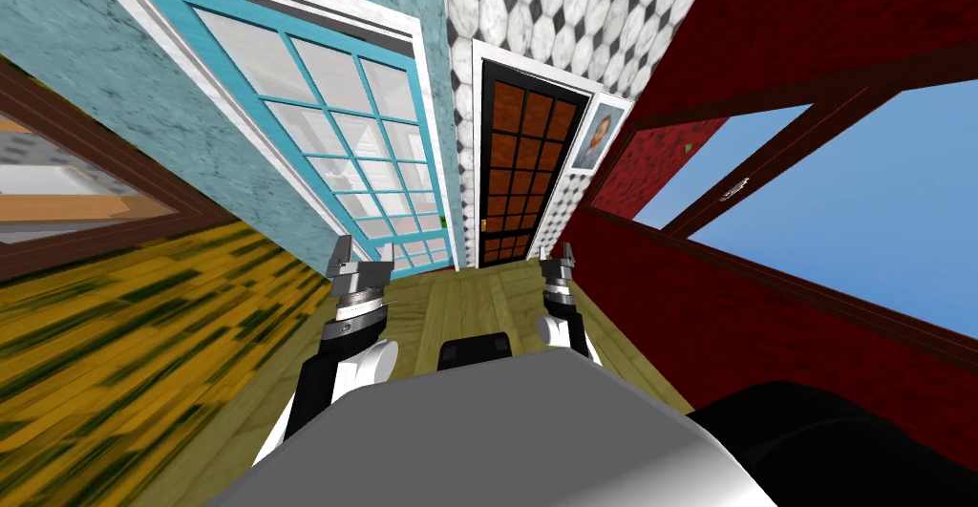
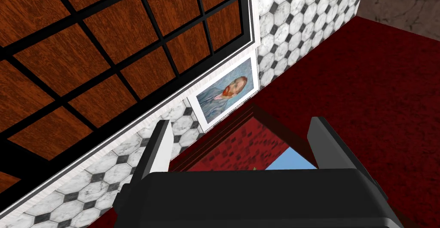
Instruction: Pull the door open
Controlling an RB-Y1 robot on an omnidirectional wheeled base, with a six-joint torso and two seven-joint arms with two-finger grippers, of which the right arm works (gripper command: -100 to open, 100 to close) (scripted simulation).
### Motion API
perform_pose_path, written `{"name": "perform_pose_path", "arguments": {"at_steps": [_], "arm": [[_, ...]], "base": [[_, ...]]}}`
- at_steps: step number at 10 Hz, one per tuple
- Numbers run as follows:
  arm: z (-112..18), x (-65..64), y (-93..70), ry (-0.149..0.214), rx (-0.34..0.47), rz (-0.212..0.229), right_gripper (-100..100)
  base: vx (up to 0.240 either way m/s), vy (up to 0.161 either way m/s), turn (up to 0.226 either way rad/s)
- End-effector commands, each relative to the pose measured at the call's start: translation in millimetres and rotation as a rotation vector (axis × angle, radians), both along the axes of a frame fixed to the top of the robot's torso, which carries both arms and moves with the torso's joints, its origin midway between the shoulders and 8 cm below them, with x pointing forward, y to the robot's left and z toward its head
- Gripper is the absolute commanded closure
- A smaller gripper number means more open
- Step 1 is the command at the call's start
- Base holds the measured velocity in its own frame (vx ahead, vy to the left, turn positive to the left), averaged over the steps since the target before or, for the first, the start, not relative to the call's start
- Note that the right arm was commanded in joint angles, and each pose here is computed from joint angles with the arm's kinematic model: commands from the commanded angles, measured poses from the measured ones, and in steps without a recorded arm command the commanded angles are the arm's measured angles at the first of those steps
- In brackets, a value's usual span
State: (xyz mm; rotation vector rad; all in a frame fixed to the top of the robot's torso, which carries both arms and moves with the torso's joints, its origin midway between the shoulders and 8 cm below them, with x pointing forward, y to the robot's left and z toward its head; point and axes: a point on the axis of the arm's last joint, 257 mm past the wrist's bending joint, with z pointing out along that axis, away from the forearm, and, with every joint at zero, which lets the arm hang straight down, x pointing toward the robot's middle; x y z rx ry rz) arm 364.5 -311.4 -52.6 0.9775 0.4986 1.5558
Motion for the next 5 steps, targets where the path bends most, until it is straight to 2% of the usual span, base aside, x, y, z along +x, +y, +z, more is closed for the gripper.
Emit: {"name": "perform_pose_path", "arguments": {"at_steps": [1, 5], "arm": [[-9.8, 3.0, -2.8, 0.007, 0.031, 0.016, -100], [-36.1, 8.9, -12.7, 0.028, 0.114, 0.051, -100]], "base": [[0.081, -0.012, 0.135], [0.092, -0.002, 0.145]]}}
